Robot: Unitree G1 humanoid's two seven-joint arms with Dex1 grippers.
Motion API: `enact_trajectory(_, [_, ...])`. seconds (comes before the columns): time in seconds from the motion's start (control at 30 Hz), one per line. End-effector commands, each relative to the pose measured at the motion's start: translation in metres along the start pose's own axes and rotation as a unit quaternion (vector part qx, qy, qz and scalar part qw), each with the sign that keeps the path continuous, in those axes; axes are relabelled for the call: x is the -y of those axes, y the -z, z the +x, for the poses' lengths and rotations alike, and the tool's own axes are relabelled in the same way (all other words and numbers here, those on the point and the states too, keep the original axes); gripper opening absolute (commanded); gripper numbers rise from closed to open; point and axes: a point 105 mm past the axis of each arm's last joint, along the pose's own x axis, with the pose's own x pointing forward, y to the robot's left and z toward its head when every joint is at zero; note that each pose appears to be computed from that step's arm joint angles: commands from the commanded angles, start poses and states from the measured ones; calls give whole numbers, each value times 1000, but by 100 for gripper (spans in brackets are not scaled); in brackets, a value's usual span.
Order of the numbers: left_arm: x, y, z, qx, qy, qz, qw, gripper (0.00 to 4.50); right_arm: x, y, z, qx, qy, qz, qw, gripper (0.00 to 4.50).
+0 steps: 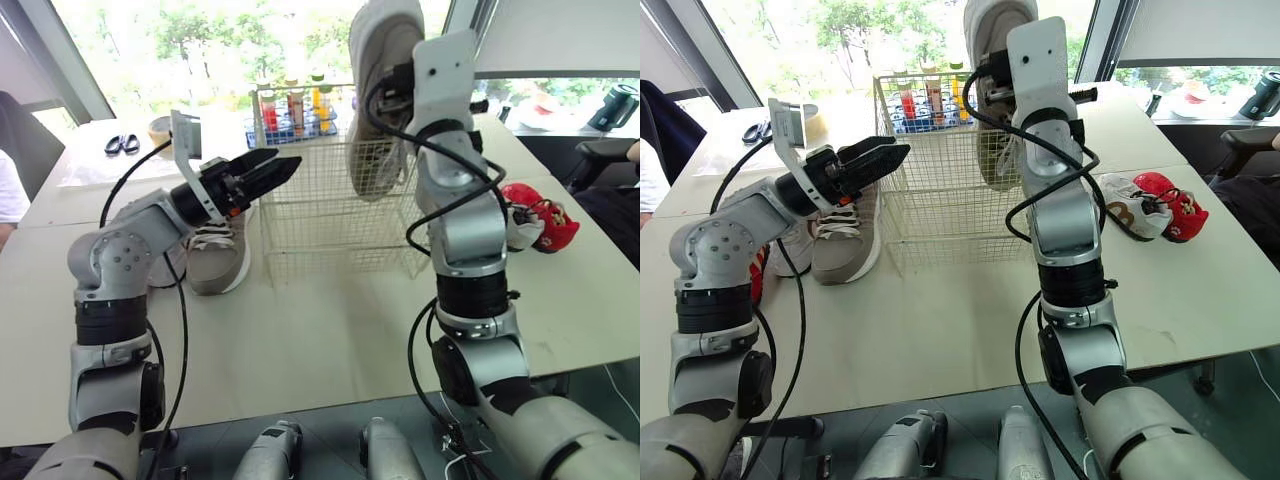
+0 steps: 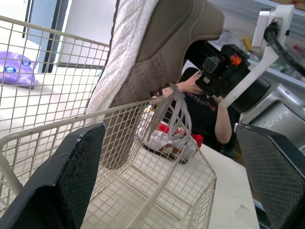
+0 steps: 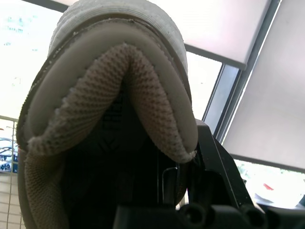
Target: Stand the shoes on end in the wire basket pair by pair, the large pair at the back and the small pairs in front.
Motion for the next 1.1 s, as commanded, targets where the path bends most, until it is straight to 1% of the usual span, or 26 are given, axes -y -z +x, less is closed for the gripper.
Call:
enact_trajectory(0.03, [7, -15, 3, 15, 14, 28, 999, 450, 7, 9, 2, -20, 13, 21, 1000, 4])
enact_trajectory(0.17, [8, -17, 3, 15, 12, 31, 999, 450, 5, 23, 2, -50, 12, 34, 998, 4])
enact_trajectory(0.23, [8, -18, 1, 15, 9, 34, 999, 450, 4, 23, 0, -47, 9, 37, 998, 83])
enact_trajectory(0.27, [8, -18, -1, 15, 7, 36, 999, 450, 4, 21, -2, -45, 8, 36, 998, 115])
enact_trajectory(0.37, [6, -22, -4, 17, 0, 41, 999, 450, 10, 14, -6, -30, 3, 30, 999, 264])
enact_trajectory(0.47, [1, -24, -10, 12, -10, 45, 999, 450, 16, 3, -16, -4, -37, 12, 999, 423])
enact_trajectory(0.5, [0, -24, -12, 10, -13, 46, 999, 450, 17, 1, -19, -2, -45, 11, 999, 442])
enact_trajectory(0.67, [-7, -32, -22, 5, -29, 57, 998, 450, 36, -4, -39, -8, -94, -4, 996, 442])
enact_trajectory(0.8, [-20, -45, -30, 12, -69, 74, 995, 450, 39, -14, -64, -6, -207, -4, 978, 442])
enact_trajectory(0.87, [-36, -52, -34, 7, -118, 93, 989, 450, 25, -29, -86, 10, -315, 26, 949, 442])
enact_trajectory(0.93, [-49, -56, -37, 1, -155, 106, 982, 450, 17, -39, -102, 20, -383, 46, 922, 442])
enact_trajectory(1.0, [-68, -62, -41, -6, -206, 110, 972, 450, 12, -44, -112, 21, -437, 49, 898, 442])
enact_trajectory(1.1, [-89, -66, -43, -26, -261, 117, 958, 450, 10, -51, -117, 24, -478, 55, 877, 442])
